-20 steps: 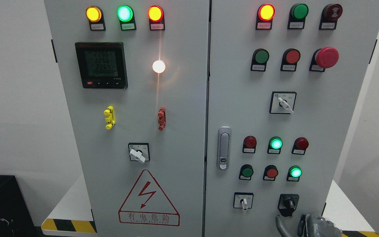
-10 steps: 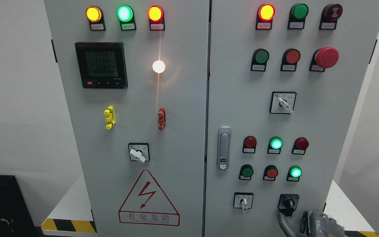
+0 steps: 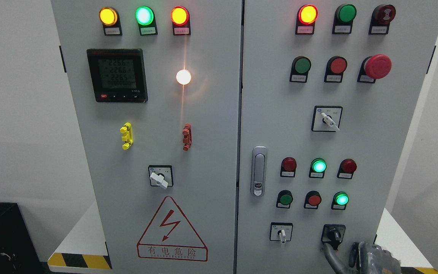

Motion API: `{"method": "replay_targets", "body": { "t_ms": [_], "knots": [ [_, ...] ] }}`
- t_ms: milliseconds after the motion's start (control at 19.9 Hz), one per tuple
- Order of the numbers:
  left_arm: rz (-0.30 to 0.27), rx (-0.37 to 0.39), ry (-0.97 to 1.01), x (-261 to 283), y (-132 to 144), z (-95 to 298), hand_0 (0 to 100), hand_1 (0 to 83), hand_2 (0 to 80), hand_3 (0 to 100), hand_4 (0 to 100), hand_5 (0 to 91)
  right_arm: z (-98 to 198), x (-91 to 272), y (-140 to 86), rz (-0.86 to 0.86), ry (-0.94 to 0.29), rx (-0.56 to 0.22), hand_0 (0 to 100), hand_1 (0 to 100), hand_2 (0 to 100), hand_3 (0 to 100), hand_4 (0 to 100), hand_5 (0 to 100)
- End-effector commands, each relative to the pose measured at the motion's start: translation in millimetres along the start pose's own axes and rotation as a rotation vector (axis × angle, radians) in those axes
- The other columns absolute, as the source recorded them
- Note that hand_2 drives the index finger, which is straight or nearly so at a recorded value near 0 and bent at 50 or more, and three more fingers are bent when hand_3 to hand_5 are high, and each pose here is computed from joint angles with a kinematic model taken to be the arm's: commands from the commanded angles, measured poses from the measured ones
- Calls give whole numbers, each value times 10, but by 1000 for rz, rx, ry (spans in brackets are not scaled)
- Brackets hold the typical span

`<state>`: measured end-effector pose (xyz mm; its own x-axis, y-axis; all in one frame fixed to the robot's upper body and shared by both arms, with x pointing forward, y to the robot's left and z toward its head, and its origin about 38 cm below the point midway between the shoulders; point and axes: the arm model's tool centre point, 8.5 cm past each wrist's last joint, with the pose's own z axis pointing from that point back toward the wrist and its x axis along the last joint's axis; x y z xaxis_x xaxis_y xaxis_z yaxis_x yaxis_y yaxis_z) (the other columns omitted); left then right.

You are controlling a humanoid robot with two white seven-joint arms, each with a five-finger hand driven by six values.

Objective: Flip black knob to close circuit
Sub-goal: 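Grip the black knob with the right hand and twist it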

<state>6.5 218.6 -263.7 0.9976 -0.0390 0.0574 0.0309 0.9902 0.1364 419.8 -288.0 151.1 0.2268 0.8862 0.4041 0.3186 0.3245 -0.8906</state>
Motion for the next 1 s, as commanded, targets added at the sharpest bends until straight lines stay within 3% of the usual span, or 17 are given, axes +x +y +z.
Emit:
{"method": "replay_targets", "body": {
  "t_ms": [0, 954],
  "knots": [
    [3, -4, -6, -48, -16, 0, 120, 556, 0, 0, 0, 0, -18, -119, -14, 0, 32, -3, 0, 0, 861, 1000, 967, 979],
    [3, -4, -6, -48, -16, 0, 120, 556, 0, 0, 0, 0, -56, -237, -67, -16, 64, -16, 0, 0, 857, 1000, 966, 977]
  ]
}}
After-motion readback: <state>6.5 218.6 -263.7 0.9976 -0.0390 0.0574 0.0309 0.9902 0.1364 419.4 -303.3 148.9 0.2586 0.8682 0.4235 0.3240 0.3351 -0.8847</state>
